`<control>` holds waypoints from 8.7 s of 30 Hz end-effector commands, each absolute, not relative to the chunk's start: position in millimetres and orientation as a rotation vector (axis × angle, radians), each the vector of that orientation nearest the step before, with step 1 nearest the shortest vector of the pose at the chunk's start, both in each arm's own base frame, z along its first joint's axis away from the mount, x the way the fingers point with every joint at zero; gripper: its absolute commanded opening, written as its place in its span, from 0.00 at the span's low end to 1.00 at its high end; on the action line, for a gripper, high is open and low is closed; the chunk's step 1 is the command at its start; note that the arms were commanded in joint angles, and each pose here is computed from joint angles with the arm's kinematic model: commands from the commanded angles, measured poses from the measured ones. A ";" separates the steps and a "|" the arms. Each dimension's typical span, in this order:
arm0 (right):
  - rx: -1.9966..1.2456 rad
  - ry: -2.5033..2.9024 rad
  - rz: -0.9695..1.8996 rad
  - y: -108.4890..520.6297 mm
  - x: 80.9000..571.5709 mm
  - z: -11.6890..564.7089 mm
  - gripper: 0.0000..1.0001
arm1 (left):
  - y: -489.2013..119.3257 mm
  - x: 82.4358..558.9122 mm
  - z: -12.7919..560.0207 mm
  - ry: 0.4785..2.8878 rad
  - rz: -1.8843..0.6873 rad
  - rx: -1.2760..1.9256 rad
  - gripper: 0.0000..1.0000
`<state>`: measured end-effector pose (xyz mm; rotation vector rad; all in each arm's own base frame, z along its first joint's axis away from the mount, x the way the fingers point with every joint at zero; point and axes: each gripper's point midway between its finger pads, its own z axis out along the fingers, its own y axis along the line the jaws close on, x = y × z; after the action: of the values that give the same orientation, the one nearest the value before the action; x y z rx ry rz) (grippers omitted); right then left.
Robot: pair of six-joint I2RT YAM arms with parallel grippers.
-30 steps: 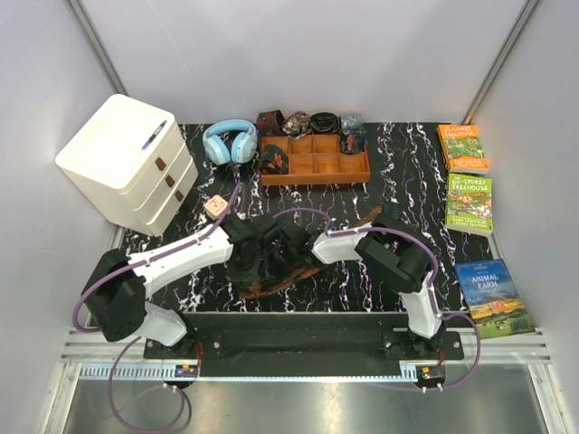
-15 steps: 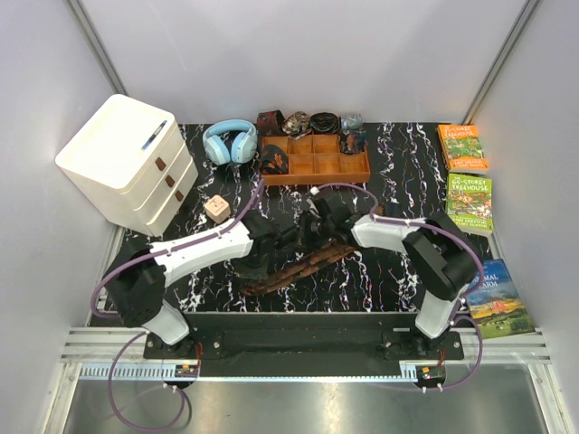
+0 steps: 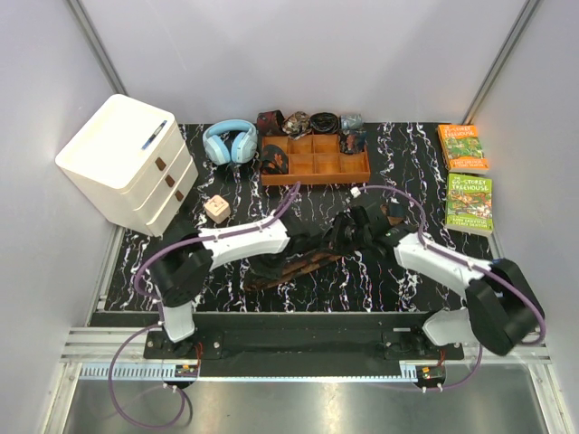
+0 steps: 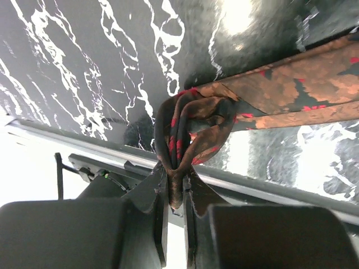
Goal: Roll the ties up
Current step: Roll the tie at the center of the board.
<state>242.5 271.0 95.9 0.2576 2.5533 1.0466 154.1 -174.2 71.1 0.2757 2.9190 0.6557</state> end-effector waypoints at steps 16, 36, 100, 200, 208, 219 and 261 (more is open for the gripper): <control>0.295 2.422 0.885 220.5 225.2 131.0 0.20 | -221.5 182.3 61.6 2.837 0.842 0.381 0.13; 0.315 2.293 0.853 198.5 221.2 171.8 0.26 | -256.0 207.1 67.7 2.880 0.545 0.350 0.43; -0.316 2.649 1.039 379.9 240.9 125.5 0.16 | -191.8 211.3 114.7 2.531 -0.557 -0.172 0.51; -0.429 2.881 0.684 365.7 332.8 77.5 0.15 | -189.2 125.1 86.3 2.518 -0.360 -0.390 0.18; -0.582 2.960 0.545 380.4 311.6 40.5 0.13 | -223.3 130.8 57.0 2.568 -0.273 -0.314 0.00; -0.662 3.047 0.430 362.4 283.0 16.4 0.12 | -245.3 151.1 31.7 2.521 -0.107 -0.291 0.00; -0.405 3.204 0.422 308.4 290.4 17.9 0.14 | -247.3 145.9 37.0 2.488 -0.045 -0.195 0.05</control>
<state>248.1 328.9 11.0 -0.5015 3.2928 0.5730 164.2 -243.5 16.6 -0.2222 2.4545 0.0193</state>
